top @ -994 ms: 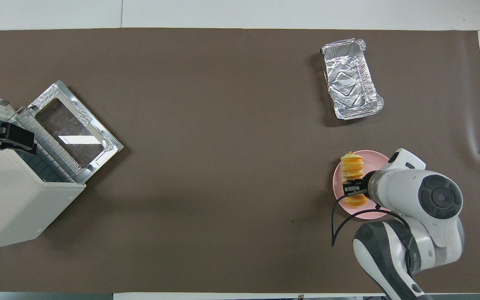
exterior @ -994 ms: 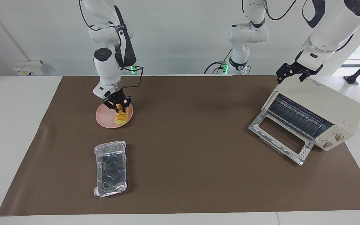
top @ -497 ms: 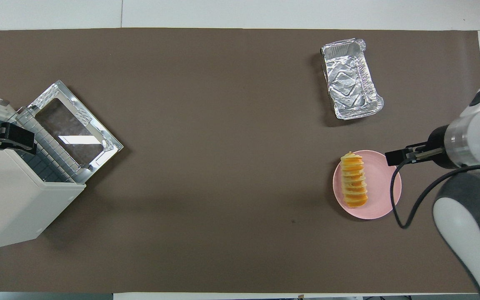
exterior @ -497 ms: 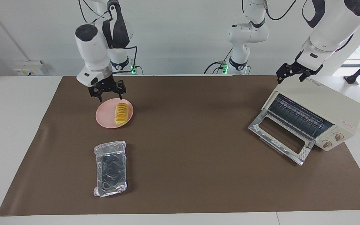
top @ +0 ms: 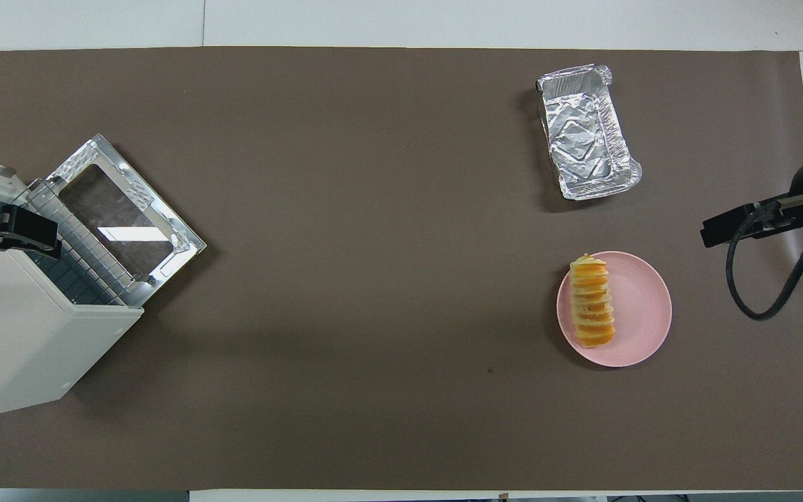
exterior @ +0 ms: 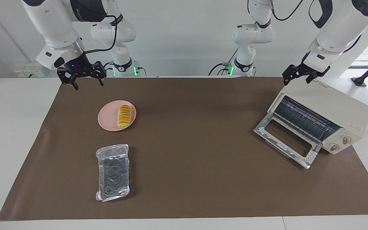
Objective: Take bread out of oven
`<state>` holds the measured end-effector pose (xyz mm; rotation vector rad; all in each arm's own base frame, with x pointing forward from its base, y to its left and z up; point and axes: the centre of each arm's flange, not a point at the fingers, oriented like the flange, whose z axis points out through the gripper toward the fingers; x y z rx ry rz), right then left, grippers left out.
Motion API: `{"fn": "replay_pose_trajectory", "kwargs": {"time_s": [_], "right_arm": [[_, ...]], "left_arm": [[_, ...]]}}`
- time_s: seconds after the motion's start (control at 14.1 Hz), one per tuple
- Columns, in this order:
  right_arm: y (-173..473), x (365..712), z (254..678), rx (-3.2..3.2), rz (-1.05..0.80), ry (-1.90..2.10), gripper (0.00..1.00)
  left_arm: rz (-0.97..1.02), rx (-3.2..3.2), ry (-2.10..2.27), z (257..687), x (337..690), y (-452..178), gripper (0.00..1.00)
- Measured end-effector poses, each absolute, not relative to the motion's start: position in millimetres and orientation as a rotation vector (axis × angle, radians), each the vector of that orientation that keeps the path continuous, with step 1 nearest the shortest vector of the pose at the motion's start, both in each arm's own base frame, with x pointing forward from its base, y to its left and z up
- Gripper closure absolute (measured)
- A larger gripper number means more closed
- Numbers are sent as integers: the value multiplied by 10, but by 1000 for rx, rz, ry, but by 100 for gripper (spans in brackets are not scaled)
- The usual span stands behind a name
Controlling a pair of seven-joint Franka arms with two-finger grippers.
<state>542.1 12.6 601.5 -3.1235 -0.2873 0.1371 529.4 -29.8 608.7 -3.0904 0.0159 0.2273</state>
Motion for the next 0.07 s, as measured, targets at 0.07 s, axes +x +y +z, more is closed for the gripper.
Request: {"fn": "replay_pose_trajectory", "kwargs": {"time_s": [0.07], "right_arm": [[121, 5428, 5991, -3123, 146, -286, 0]], "left_arm": [[227, -3090, 16, 6087, 5294, -298, 0]]}}
